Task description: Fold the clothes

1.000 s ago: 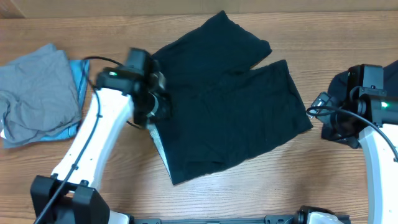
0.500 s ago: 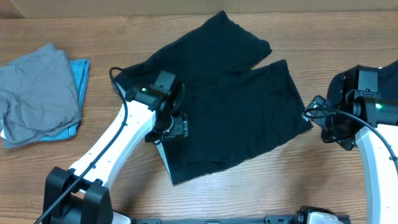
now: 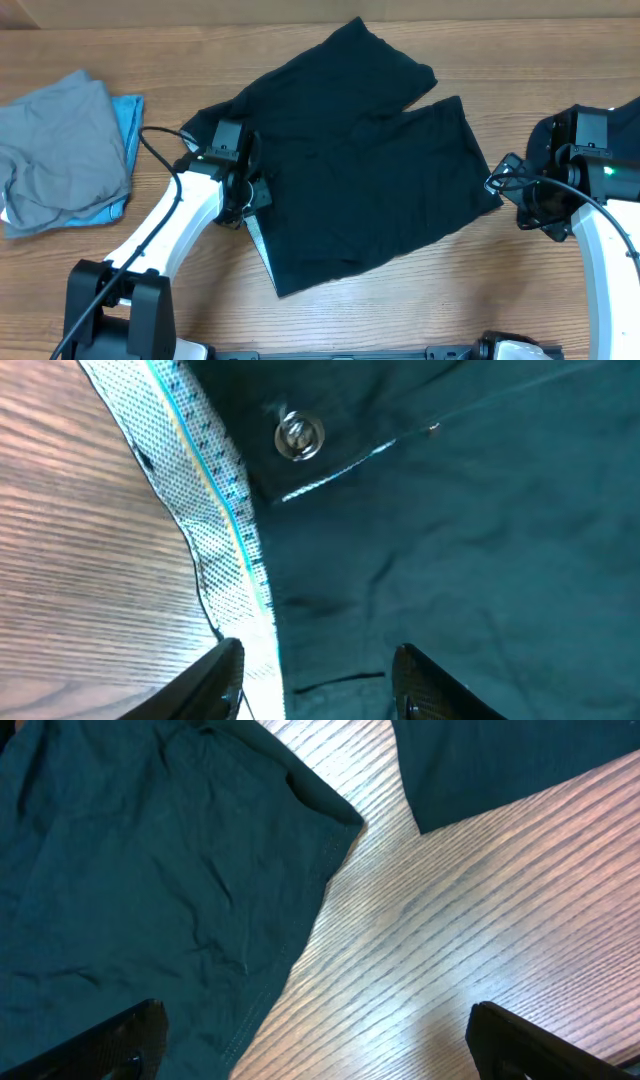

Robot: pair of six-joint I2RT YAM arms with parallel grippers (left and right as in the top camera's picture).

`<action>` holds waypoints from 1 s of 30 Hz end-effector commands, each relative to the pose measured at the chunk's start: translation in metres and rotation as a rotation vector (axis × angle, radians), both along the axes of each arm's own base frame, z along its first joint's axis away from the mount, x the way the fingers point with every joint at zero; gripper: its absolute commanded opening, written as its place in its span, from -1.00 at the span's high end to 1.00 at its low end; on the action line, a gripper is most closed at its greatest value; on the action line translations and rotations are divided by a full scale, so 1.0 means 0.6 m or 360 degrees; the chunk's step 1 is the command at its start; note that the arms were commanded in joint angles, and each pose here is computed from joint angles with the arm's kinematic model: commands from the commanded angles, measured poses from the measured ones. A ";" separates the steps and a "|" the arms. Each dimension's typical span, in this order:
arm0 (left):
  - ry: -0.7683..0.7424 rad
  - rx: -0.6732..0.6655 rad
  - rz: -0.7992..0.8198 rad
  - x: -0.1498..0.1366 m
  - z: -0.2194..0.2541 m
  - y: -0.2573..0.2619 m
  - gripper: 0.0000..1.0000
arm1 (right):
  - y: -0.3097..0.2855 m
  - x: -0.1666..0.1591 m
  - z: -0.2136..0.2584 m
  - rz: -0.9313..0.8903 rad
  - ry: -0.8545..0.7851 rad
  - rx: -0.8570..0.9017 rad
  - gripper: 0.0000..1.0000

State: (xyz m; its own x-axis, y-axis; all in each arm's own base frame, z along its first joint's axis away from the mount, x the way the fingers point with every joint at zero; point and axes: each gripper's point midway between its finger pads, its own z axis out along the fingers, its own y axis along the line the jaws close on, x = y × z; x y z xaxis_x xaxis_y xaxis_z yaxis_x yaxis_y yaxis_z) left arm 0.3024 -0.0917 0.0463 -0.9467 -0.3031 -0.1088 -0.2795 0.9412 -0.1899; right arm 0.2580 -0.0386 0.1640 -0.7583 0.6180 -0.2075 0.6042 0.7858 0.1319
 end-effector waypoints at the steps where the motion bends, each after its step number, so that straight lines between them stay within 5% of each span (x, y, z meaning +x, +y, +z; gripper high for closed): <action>1: 0.0026 -0.0020 0.0042 -0.013 -0.028 0.010 -0.05 | 0.000 -0.001 0.002 -0.0002 -0.0019 0.0011 -1.00; 12: -0.0150 -0.0060 0.0045 0.009 -0.062 0.009 -0.31 | 0.001 -0.001 0.002 0.0000 -0.0019 0.0015 -1.00; 16: -0.0168 -0.0065 0.0046 0.013 -0.062 0.008 -0.25 | 0.001 -0.001 0.002 0.0000 -0.0019 0.0016 -1.00; 22: -0.0183 -0.0080 0.0043 0.016 -0.060 0.005 0.21 | 0.004 0.000 0.002 0.0008 -0.0022 0.0033 -1.00; 30: -0.0188 -0.0082 0.0048 0.018 -0.061 0.004 0.14 | 0.004 0.000 0.002 0.0010 -0.0022 0.0033 -1.00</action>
State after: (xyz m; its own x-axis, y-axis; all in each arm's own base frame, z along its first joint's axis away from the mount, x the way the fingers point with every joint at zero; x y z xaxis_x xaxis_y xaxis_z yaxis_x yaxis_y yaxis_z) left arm 0.3160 -0.0901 0.0140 -0.9182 -0.3310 -0.2177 -0.2695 0.9246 -0.2692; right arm 0.2583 -0.0353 0.1639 -0.7608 0.6181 -0.1978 0.6003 0.7860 0.1477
